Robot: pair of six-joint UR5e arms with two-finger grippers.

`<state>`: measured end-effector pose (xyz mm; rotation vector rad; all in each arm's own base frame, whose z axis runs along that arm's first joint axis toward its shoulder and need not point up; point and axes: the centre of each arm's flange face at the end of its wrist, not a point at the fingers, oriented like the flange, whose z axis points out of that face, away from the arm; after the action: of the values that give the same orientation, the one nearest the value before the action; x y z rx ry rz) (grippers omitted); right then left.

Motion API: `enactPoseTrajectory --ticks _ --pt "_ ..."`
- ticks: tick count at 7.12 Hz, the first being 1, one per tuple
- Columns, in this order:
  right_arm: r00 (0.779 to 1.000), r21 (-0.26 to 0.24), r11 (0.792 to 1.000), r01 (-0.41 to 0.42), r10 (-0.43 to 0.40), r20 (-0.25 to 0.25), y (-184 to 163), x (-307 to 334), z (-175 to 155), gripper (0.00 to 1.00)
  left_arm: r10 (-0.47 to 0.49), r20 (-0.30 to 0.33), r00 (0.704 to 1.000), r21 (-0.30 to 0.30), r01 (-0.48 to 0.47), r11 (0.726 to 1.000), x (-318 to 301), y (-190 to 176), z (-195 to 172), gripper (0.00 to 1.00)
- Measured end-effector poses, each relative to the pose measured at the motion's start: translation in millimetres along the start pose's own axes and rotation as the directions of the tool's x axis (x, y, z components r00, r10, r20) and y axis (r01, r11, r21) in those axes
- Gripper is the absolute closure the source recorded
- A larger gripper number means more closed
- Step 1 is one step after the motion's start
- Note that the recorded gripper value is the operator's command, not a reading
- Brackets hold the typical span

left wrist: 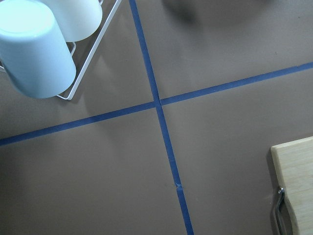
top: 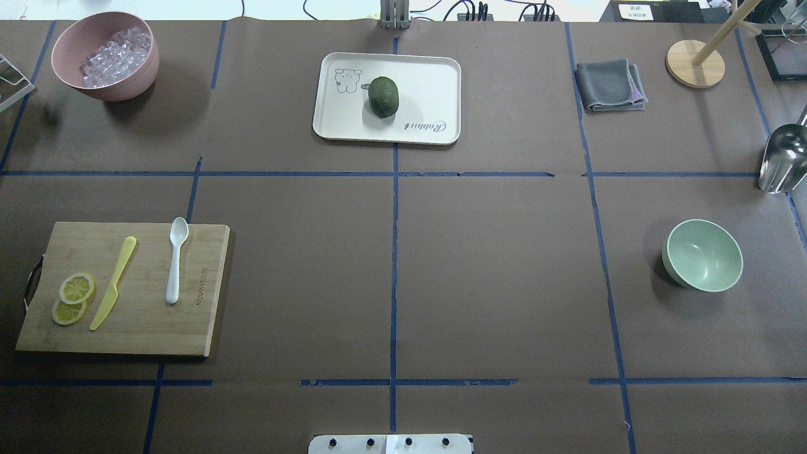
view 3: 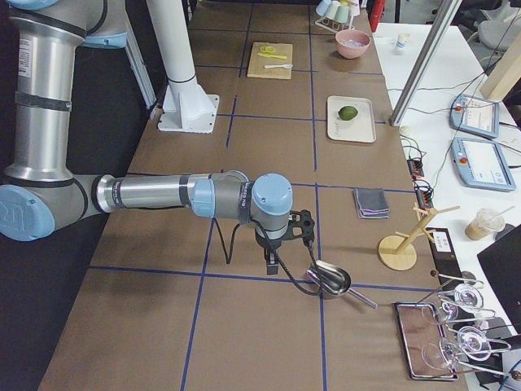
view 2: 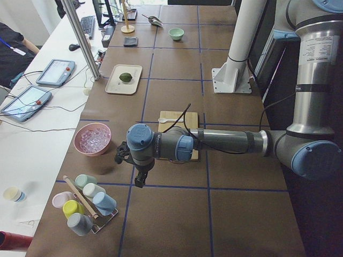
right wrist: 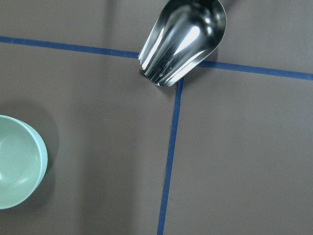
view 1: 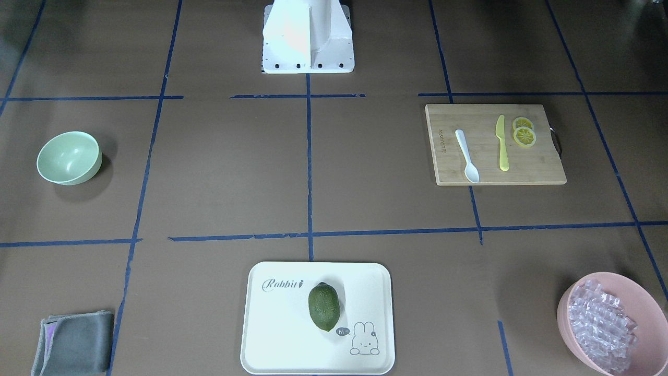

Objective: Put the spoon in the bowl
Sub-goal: 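Move the right arm in toward the pale green bowl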

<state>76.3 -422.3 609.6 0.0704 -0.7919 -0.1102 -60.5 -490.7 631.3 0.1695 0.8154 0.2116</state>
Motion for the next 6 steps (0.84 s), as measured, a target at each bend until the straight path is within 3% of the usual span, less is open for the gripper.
enactPoseTrajectory --ticks 3,6 --pt "1.0 0.017 1.0 0.018 -0.018 -0.002 -11.3 -7.5 -7.1 0.0 0.008 0.002 1.0 0.008 -0.008 1.0 2.9 -5.2 -3.5 0.0" --pt "0.999 0.029 0.999 0.033 -0.033 0.011 -50.6 -67.9 -11.2 0.0 0.013 0.0 1.0 0.014 -0.013 1.0 5.8 -9.2 -6.5 0.0"
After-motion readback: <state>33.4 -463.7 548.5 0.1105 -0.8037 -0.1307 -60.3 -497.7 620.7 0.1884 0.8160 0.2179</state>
